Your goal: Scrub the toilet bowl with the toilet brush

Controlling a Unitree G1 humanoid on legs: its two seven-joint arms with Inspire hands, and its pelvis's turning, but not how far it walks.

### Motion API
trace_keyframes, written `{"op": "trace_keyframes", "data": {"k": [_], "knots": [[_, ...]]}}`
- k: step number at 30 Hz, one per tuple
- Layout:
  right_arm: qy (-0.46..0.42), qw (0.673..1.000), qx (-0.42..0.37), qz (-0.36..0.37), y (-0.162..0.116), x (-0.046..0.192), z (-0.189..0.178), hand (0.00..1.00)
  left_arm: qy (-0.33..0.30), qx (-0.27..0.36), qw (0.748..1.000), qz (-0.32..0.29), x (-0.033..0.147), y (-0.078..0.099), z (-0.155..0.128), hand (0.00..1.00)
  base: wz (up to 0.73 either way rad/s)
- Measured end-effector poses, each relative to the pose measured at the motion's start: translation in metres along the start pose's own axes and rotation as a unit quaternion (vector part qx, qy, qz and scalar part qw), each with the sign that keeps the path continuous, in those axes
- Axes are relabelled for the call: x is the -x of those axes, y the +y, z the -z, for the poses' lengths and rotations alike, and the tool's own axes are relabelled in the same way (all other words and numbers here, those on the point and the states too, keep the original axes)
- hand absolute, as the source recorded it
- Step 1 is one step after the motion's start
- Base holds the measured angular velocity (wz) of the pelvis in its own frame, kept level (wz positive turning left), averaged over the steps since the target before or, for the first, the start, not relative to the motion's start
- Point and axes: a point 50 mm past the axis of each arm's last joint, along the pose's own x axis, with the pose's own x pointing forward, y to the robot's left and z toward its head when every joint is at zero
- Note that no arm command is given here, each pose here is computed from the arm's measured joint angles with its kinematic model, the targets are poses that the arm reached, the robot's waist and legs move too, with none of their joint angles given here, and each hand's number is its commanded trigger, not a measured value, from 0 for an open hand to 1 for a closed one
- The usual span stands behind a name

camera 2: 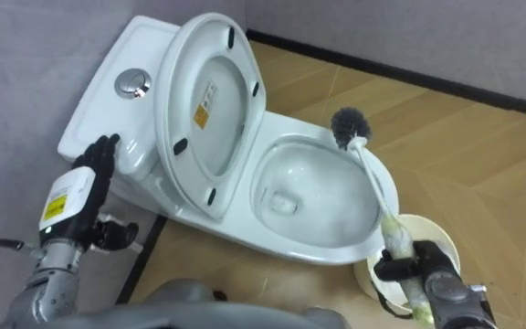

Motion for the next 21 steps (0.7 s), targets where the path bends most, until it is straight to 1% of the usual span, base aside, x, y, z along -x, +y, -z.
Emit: {"op": "trace_keyframes", "data": {"k": [3, 9, 19, 21], "knots": [[-0.002, 1.0, -0.007, 0.01, -0.006, 0.0, -0.002, 1.0, 0.014, -0.027, 0.999, -0.023, -0.002, 0.01, 0.009, 0.0, -0.08], [-0.003, 1.0, -0.01, 0.019, -0.01, 0.002, 0.001, 1.0, 0.025, -0.047, 0.996, -0.071, -0.015, 0.027, 0.012, 0.0, -0.06], [0.022, 1.0, 0.007, 0.006, -0.008, 0.005, 0.015, 1.0, 0.038, -0.057, 0.995, -0.074, -0.017, 0.029, 0.015, 0.0, -0.02], [0.018, 1.0, 0.018, 0.003, -0.008, 0.005, 0.013, 1.0, 0.039, -0.07, 0.994, -0.072, -0.017, 0.029, 0.015, 0.0, -0.15]]}}
